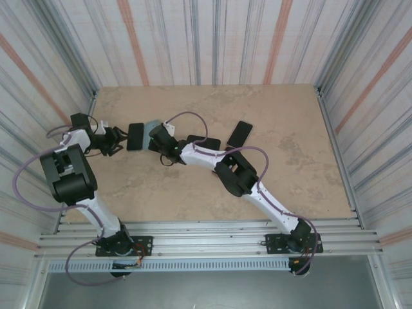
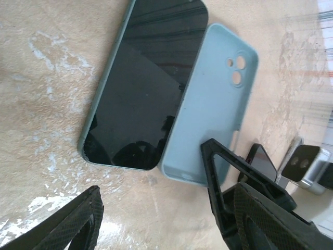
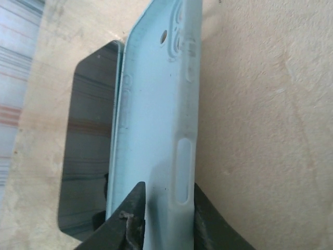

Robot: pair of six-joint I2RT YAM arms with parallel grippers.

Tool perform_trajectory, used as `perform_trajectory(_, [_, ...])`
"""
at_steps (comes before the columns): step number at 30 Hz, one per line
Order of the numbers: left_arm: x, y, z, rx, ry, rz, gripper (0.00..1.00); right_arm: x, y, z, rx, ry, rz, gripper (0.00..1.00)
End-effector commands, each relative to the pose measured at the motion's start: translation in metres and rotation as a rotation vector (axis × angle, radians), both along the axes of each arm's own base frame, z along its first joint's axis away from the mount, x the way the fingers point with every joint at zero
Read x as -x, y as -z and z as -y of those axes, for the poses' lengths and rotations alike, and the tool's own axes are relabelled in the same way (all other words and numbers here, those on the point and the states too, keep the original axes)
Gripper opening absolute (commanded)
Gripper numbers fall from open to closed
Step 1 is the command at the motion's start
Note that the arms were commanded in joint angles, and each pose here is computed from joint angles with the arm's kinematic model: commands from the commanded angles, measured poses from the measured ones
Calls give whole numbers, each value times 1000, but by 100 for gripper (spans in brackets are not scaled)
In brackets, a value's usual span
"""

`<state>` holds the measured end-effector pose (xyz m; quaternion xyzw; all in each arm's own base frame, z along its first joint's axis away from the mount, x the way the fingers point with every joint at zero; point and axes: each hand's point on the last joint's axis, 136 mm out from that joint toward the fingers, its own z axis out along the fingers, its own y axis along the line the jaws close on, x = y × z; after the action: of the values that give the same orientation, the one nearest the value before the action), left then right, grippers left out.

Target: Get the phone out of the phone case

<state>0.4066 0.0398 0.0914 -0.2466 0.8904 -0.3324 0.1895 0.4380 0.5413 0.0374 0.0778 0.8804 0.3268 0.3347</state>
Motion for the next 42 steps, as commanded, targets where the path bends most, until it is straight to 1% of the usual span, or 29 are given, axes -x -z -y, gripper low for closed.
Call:
perform_trajectory(1, [6,-24,6,16,25,55,70,-7,-18,14,61,-20,38,31])
perform_trajectory(3, [7,-30,8,21,30,70,70,-6,-32,17,64,-36,57,35])
perform_trajectory(6, [10,-39,12,17,37,92,71,-5,-54,26,77,-68,87,44])
perform_trajectory(9, [14,-46,18,12,47,109,73,-4,-73,42,82,-109,89,56])
perform_trajectory(12, [19,-54,28,18,67,129,75,-2,-90,63,105,-164,107,62])
perform_trajectory(13, [20,-56,33,25,74,139,75,4,-82,73,142,-208,102,65])
perform_trajectory(17, [25,-64,56,56,109,165,79,18,-97,103,254,-381,207,80])
perform_trajectory(18, [26,-65,61,66,113,169,79,20,-98,111,277,-409,224,84])
perform_trajectory(19, [27,-67,67,87,117,177,82,19,-99,123,305,-422,236,87])
perform_trajectory(20, [28,-68,75,110,122,181,85,21,-98,133,322,-445,239,88])
perform_trajectory(22, [29,-70,89,130,142,186,87,22,-96,152,349,-488,243,92])
perform_trajectory(24, [30,-71,102,136,161,190,89,24,-94,167,369,-545,251,93])
perform_trajectory(26, [30,-71,117,154,180,187,89,28,-91,179,388,-617,261,99])
perform_trajectory(30, [30,-70,144,178,219,185,89,35,-78,199,472,-769,290,99])
perform_trajectory(34, [29,-66,166,191,253,176,89,33,-61,214,552,-882,319,99])
perform_trajectory(38, [27,-60,173,195,264,166,89,26,-45,221,624,-968,344,99])
perform_trajectory(42, [26,-60,174,199,265,165,89,22,-30,221,637,-1047,351,99])
